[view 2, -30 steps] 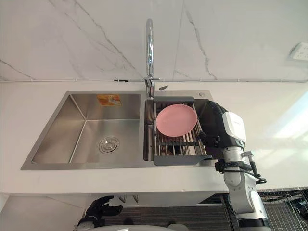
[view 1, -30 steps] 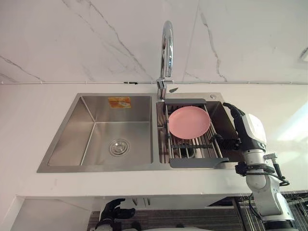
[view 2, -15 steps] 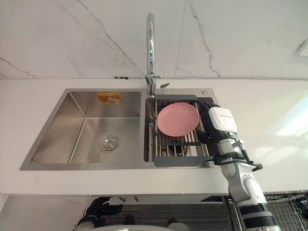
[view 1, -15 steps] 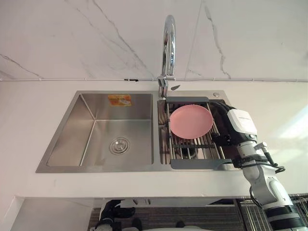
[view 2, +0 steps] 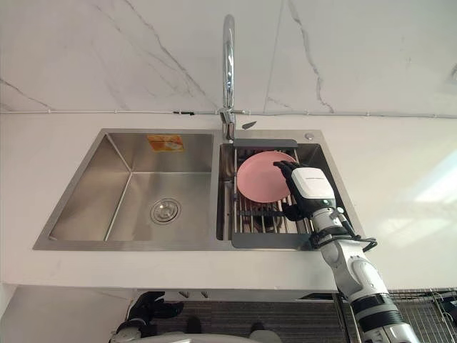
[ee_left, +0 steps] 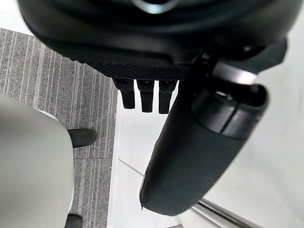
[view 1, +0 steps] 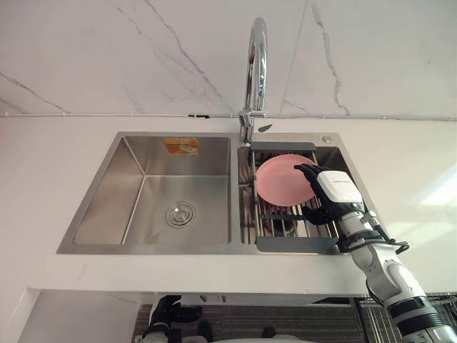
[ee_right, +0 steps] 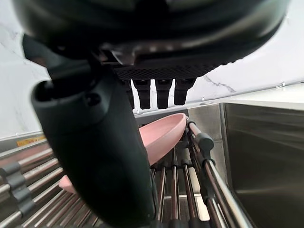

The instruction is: Walk over to the sink, pick up the cup, carry it to the dishwasher, place the cup inside the dishwasher, then close the dishwasher door

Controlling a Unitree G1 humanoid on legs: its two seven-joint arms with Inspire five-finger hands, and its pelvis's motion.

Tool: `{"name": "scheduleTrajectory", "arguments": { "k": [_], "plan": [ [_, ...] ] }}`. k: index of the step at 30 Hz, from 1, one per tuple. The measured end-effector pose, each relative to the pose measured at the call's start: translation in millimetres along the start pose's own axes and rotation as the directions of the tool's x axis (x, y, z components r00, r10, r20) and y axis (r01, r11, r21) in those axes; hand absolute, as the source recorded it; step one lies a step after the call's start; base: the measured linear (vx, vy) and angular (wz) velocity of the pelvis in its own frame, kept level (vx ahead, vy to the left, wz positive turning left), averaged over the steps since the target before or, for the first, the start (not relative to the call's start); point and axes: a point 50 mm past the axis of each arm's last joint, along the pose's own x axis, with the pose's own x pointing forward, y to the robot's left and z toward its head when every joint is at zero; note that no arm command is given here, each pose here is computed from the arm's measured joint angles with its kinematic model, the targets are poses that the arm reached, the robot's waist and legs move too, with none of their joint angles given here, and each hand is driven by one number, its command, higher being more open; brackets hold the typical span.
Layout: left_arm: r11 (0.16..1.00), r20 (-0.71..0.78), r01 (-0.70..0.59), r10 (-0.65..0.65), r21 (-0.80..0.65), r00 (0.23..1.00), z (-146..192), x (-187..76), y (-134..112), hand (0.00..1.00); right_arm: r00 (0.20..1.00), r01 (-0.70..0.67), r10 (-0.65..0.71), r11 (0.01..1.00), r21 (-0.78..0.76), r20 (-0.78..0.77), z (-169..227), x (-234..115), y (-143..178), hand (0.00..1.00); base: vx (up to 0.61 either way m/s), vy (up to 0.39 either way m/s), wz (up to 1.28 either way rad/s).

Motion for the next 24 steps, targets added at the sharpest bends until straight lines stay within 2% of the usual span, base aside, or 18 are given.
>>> {"name": "scheduleTrajectory", "arguments": {
  "k": [10, 24],
  "plan": [
    [1.000, 0.012, 0.006, -0.006, -0.001, 1.000, 1.3, -0.2, -2.2, 0.90, 1.000, -0.020, 0.017, 0.992, -0.127, -0.024, -9.2, 10.5, -1.9, 0.90, -0.01, -0.005, 0.01],
    [1.000, 0.047, 0.020, -0.021, 0.011, 0.999, 7.2, -0.3, -5.6, 0.90, 0.998, 0.031, -0.038, 0.991, -0.132, -0.048, -10.8, 22.7, -10.8, 0.90, -0.02, -0.009, 0.03]
  ]
}}
